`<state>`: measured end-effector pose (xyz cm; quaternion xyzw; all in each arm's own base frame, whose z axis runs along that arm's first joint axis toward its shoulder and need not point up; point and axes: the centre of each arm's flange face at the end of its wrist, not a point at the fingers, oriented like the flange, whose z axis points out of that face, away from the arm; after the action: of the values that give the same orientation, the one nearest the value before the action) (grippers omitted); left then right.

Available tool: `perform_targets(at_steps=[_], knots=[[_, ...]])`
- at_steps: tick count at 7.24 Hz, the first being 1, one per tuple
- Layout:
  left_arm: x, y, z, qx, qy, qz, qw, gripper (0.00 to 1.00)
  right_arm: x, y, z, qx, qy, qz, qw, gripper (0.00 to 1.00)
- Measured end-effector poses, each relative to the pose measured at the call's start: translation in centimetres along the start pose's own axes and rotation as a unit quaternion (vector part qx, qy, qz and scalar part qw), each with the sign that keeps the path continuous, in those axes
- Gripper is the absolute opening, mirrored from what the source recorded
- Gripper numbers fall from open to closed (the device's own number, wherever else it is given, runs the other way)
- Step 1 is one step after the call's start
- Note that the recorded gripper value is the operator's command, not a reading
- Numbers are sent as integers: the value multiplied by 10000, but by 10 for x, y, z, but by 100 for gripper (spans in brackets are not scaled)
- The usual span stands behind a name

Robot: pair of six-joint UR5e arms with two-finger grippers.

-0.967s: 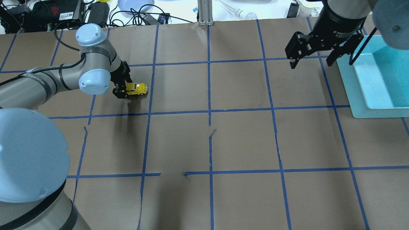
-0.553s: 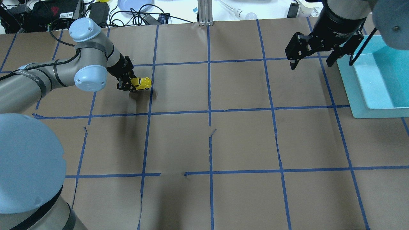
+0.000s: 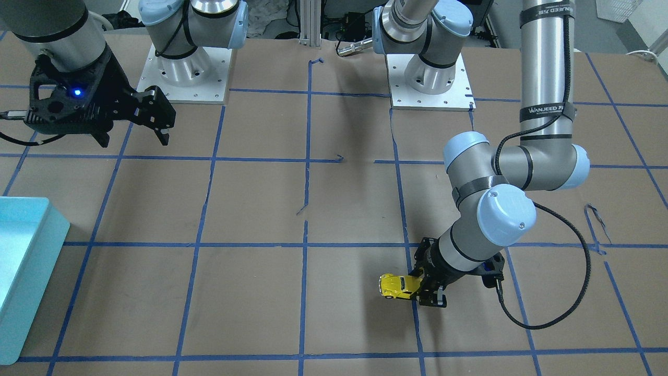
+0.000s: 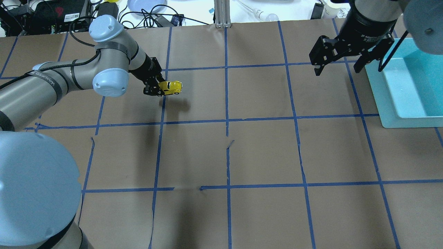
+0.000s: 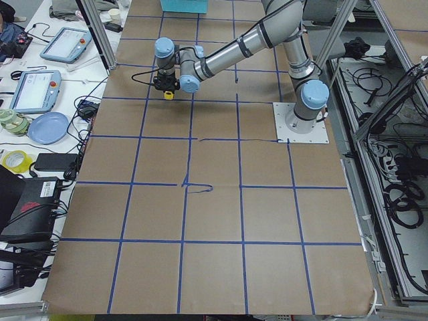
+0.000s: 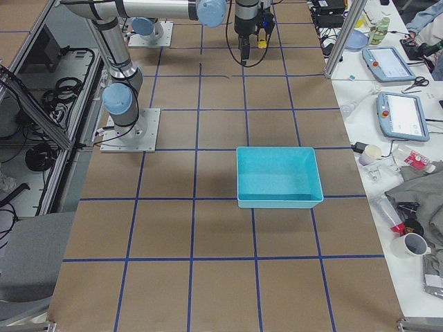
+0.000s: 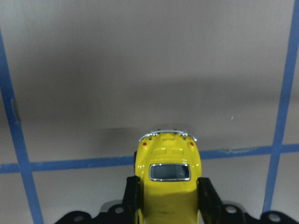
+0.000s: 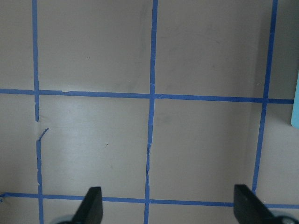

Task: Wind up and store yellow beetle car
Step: 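Press the car down and drag it toward the right arm with left gripper, then drag the car back toward the left arm, winding its wheels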

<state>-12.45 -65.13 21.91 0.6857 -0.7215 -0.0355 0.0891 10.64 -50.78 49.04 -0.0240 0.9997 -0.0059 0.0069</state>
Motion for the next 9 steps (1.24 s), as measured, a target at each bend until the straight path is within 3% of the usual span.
perform_targets(at_steps=[3,4,9], knots=[[-12,31,16,570,-320,-6,9979,0,2,0,1,-10,58,4,10000,100],[-13,34,21,620,-365,-9,9974,0,3,0,1,-6,63,15,10000,100],[-1,32,25,439,-349,3,9984,0,14,-1,2,-45,58,124,9999,100]])
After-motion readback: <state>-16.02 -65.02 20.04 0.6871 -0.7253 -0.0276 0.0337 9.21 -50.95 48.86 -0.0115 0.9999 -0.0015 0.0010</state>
